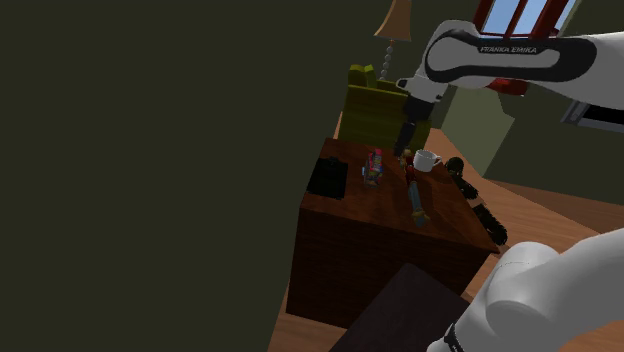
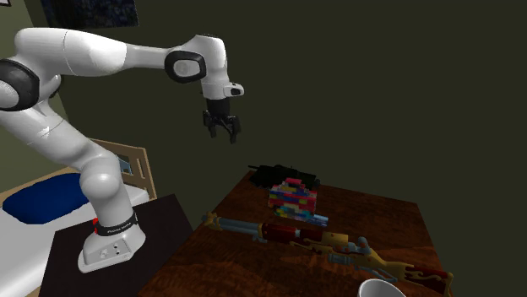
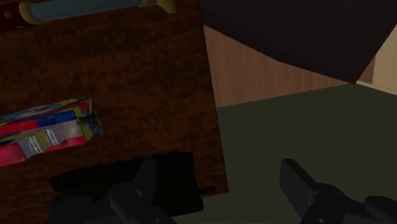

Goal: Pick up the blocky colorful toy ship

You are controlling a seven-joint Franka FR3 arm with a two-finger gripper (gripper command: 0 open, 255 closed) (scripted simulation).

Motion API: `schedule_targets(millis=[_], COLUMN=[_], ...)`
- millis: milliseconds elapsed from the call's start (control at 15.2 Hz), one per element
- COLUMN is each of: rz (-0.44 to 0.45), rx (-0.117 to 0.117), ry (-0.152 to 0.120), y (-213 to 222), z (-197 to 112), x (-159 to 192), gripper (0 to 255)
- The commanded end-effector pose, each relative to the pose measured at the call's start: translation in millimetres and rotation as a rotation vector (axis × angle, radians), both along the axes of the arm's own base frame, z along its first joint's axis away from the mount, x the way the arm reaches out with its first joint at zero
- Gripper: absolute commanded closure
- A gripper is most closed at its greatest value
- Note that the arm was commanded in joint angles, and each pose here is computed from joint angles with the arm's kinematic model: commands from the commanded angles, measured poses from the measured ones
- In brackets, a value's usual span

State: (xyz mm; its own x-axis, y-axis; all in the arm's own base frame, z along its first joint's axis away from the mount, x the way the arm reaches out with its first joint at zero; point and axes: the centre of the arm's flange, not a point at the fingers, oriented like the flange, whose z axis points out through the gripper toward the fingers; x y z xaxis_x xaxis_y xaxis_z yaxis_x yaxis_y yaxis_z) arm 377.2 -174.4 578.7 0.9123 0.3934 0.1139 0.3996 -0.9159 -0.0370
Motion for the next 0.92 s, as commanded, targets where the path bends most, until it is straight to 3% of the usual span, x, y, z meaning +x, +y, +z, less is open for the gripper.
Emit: schedule_targets(millis=[0,858], rz=[0.022,0.149], rx=[0.000,0.007], ry=[-0.002,-0.013], y=[-22.6,-164.6], z=[-7.5,-52.8], x=[10.9,100.7], gripper=[0,0])
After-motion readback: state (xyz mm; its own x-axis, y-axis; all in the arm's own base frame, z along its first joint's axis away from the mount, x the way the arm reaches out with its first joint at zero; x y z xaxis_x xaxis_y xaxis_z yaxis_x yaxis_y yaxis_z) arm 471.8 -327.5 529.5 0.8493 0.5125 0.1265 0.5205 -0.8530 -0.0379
